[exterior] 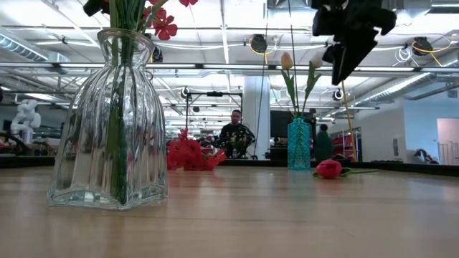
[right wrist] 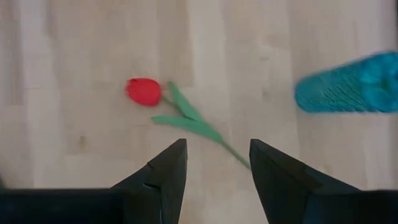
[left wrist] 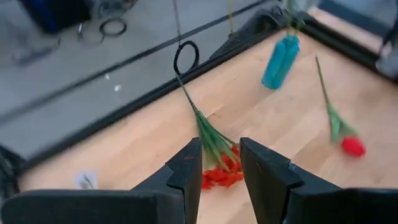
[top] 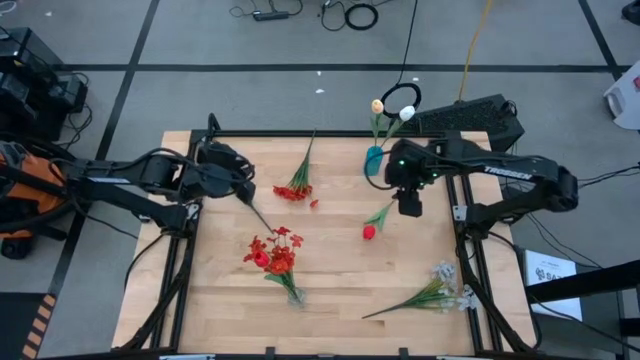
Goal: Sort flowers into vase by color
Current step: Put the top white flowers into the blue vase
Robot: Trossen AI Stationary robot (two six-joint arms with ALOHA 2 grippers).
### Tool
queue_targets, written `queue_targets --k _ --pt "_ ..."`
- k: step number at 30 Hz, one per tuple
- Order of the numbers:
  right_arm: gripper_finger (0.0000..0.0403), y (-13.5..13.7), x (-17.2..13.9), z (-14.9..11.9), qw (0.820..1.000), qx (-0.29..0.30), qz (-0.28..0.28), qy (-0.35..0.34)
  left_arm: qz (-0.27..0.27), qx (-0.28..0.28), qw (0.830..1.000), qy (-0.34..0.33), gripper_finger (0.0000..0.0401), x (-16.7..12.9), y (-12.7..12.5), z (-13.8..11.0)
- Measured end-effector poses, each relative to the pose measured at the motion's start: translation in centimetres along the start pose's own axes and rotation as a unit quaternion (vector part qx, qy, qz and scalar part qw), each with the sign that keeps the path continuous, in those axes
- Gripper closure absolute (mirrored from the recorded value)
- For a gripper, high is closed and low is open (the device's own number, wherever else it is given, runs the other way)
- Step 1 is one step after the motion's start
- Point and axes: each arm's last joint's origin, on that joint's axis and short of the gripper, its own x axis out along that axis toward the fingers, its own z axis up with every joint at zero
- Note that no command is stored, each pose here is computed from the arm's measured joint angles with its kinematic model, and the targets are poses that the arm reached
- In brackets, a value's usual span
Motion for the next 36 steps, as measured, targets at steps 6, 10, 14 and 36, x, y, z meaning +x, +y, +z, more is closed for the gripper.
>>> queue_targets --k 6,10,14,36 --pt "0.0236 -0.5 1.2 0.3 0.998 0.049 -0.031 0.029 0.085 -0.210 0.974 0.017 0.0286 1.8 1.3 0.0" --pt "0.0236 -0.5 1.5 0.4 0.997 0.063 -0.026 0.036 0.150 -0.258 0.951 0.083 0.0286 3.4 2.6 -0.3" --pt "0.0236 -0.5 1.5 0.4 0.997 0.063 -0.026 0.036 0.178 -0.292 0.930 0.136 0.0286 5.0 2.9 -0.5" --pt "0.0236 -0.5 1.5 0.4 0.998 0.045 -0.024 0.036 0.246 -0.505 0.751 0.348 0.0286 15.3 5.6 -9.6"
